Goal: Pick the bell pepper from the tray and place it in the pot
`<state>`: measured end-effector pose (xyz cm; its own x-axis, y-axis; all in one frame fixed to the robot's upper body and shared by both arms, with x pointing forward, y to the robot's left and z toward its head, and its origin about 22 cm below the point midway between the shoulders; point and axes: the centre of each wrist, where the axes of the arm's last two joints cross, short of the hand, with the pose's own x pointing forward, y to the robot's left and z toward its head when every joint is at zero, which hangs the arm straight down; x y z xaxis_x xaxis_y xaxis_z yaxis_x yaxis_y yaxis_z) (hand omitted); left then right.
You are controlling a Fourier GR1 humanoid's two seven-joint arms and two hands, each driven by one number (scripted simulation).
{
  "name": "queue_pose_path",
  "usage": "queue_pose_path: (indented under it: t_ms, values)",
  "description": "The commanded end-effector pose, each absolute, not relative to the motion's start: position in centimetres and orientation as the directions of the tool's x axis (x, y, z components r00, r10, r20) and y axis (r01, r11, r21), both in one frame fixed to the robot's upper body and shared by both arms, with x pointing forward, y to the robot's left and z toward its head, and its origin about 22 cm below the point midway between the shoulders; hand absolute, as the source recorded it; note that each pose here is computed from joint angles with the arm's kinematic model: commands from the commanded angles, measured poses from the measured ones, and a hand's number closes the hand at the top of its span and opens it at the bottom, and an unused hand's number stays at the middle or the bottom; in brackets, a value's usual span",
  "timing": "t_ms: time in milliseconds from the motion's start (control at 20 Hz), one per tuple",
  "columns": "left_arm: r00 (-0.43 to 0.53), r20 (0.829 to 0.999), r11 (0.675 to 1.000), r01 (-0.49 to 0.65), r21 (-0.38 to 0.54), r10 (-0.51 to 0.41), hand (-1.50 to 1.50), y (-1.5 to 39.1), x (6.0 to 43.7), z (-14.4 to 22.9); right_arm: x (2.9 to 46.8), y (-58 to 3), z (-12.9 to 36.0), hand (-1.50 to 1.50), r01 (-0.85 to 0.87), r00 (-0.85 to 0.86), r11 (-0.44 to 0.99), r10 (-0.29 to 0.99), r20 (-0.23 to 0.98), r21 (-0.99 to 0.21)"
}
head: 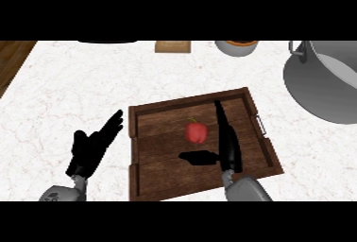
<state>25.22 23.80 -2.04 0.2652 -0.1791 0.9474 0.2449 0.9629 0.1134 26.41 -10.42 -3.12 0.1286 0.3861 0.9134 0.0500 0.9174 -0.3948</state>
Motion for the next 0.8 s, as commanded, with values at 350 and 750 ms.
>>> queue_pose_path:
  t_ms: [350,750]
  values:
    - [0.283,0.944,0.965,0.244,0.101,-0.17,0.0,24.4,24.7,-2.5,27.9,-9.4,-7.4,1.5,0.012,0.057,0.898,0.438,0.897,-0.439]
    - [0.251,0.953,0.969,0.22,0.116,-0.171,0.0,24.9,26.1,-2.3,26.4,-23.0,-7.9,1.5,-0.032,0.033,0.95,0.313,0.949,-0.312]
